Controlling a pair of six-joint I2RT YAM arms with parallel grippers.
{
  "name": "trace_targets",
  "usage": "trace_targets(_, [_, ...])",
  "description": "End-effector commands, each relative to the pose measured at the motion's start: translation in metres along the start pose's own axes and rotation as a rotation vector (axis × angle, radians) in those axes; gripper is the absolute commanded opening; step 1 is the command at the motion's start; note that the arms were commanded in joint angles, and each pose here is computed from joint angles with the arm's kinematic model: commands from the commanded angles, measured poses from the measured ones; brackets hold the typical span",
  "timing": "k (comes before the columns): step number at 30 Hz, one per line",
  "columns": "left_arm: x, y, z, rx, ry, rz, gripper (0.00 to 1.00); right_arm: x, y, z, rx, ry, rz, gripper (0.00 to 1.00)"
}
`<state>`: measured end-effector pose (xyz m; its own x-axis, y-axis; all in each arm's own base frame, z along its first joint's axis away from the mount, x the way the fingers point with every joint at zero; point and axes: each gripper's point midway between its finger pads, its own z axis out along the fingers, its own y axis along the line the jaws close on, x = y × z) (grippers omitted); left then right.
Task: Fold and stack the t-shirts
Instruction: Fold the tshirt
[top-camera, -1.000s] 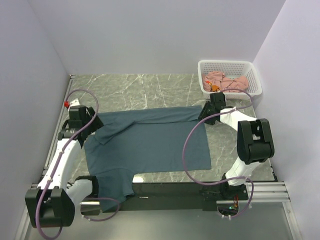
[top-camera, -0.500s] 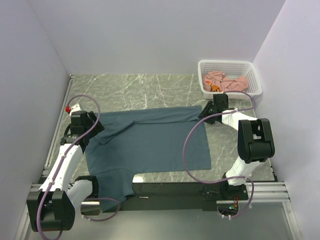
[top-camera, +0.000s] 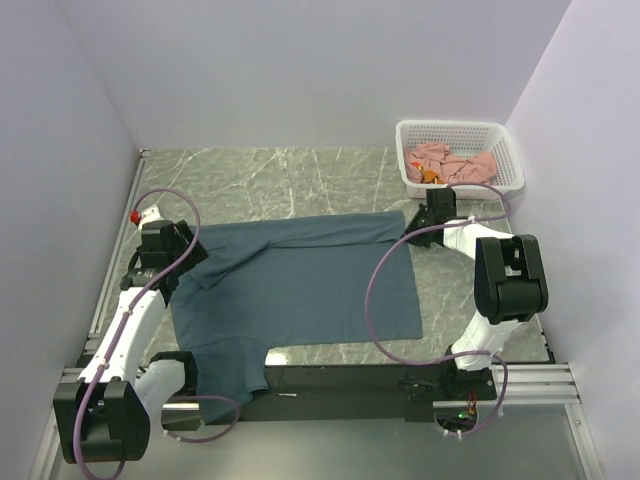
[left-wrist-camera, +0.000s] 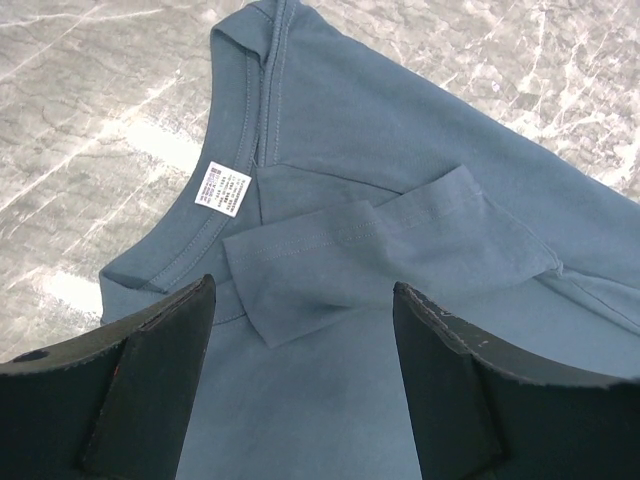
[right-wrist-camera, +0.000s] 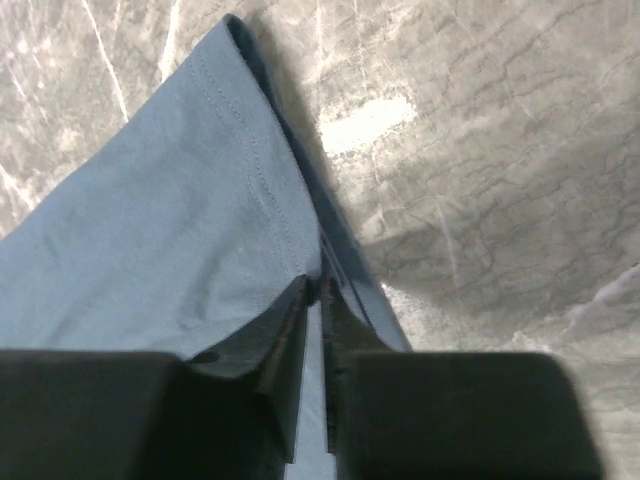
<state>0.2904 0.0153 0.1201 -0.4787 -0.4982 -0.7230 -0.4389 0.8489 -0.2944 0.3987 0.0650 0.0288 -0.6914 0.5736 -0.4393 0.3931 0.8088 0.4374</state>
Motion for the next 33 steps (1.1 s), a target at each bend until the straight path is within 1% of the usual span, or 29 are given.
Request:
trace_targets(1, [-0.011, -0.005, 0.001, 0.019, -0.042, 0.000, 0.77, -0.013, -0.003, -0.005, 0.026, -0.037, -0.032, 0.11])
trace_targets(2, [-0.011, -0.006, 0.001, 0.022, -0.043, 0.002, 0.77, -0.014, -0.003, -0.006, 0.030, -0.038, -0.039, 0.07])
trace_targets(3, [-0.011, -0.006, 0.001, 0.021, -0.041, 0.002, 0.77, -0.016, -0.006, -0.007, 0.043, -0.046, -0.055, 0.06])
trace_targets(10, [-0.009, -0.005, 0.002, 0.021, -0.036, 0.007, 0.77, -0.026, -0.010, -0.014, 0.092, -0.051, -0.124, 0.06])
trace_targets(16, [-0.005, -0.010, 0.004, 0.046, -0.014, 0.017, 0.77, -0.019, -0.009, -0.011, 0.080, -0.012, -0.149, 0.18])
trace_targets(17, [-0.006, -0.011, 0.004, 0.052, -0.014, 0.016, 0.77, -0.017, -0.007, -0.012, 0.070, -0.001, -0.156, 0.25])
trace_targets(19, [-0.004, -0.019, 0.004, 0.096, 0.001, 0.023, 0.78, -0.015, -0.005, -0.015, 0.065, 0.013, -0.170, 0.38])
trace_targets(20, [-0.005, -0.023, 0.004, 0.111, 0.004, 0.022, 0.80, -0.016, -0.003, -0.018, 0.065, 0.014, -0.176, 0.46])
trace_targets(22, [-0.003, -0.032, 0.006, 0.146, 0.029, 0.029, 0.83, -0.019, 0.004, -0.029, 0.053, -0.007, -0.195, 0.52])
trace_targets(23, [-0.011, -0.041, 0.005, 0.166, 0.017, 0.034, 0.83, -0.016, 0.004, -0.033, 0.059, -0.001, -0.198, 0.56])
trace_targets(25, [-0.010, -0.046, 0.013, 0.162, 0.044, 0.040, 0.84, -0.016, 0.011, -0.046, 0.059, -0.020, -0.218, 0.60])
trace_targets(26, [-0.019, -0.053, 0.014, 0.170, 0.038, 0.041, 0.84, -0.014, 0.014, -0.050, 0.057, -0.024, -0.229, 0.62])
trace_targets(27, [-0.011, -0.059, 0.022, 0.170, 0.076, 0.064, 0.84, -0.013, 0.016, -0.054, 0.060, -0.035, -0.236, 0.63])
trace_targets(28, [-0.019, -0.072, 0.022, 0.189, 0.071, 0.078, 0.83, -0.007, 0.025, -0.063, 0.038, -0.040, -0.264, 0.63])
trace_targets(29, [-0.013, -0.072, 0.033, 0.164, 0.100, 0.096, 0.82, -0.003, 0.030, -0.067, 0.027, -0.041, -0.276, 0.63])
trace_targets(30, [-0.013, -0.076, 0.036, 0.162, 0.104, 0.119, 0.80, 0.001, 0.033, -0.075, 0.013, -0.054, -0.289, 0.63])
trace_targets(31, [-0.020, -0.087, 0.038, 0.174, 0.096, 0.136, 0.75, 0.012, 0.044, -0.079, -0.014, -0.045, -0.324, 0.63])
trace_targets(32, [-0.021, -0.090, 0.042, 0.168, 0.101, 0.147, 0.72, 0.018, 0.048, -0.083, -0.029, -0.044, -0.344, 0.63])
trace_targets(33, [-0.013, -0.088, 0.053, 0.145, 0.140, 0.167, 0.69, 0.025, 0.052, -0.087, -0.043, -0.042, -0.368, 0.63])
